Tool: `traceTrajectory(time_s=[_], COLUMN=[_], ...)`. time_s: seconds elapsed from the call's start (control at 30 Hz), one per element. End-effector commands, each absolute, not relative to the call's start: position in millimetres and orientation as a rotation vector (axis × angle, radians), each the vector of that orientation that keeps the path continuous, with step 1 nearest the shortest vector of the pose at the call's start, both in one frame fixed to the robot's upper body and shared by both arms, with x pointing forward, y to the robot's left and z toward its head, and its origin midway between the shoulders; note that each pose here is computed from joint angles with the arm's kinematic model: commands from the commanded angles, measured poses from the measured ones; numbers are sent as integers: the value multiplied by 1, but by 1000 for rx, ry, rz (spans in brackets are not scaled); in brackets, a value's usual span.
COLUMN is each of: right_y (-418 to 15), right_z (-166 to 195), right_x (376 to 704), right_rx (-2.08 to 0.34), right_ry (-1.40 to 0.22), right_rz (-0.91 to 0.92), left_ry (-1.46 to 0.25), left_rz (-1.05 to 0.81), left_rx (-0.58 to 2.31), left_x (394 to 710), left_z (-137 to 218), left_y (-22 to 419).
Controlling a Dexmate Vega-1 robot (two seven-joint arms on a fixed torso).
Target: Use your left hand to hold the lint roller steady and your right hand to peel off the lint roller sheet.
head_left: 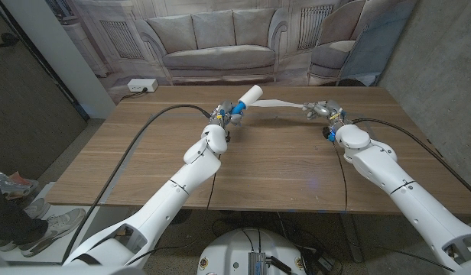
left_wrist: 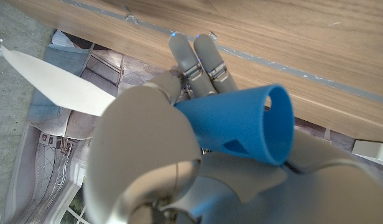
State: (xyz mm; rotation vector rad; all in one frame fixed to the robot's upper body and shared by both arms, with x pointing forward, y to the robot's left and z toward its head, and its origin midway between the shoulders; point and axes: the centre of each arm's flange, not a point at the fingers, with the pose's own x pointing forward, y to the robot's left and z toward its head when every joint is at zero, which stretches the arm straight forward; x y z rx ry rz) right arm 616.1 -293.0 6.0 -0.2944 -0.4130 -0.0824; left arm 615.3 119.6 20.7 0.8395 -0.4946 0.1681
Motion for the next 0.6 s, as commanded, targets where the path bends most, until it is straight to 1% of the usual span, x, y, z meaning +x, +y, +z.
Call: traceTrajectory(time_s=[0.03, 0.6], right_y=[-309, -325], right_z=[-5, -19], right_x=[609, 601], right_rx=[-263, -234], right_ry=[-396, -370], right_rz=[-144, -194], left_ry=[-495, -506], left_rz=[167, 160], left_rx=[841, 845], left_x=[612, 612], left_z=[20, 20], left_y=[119, 117])
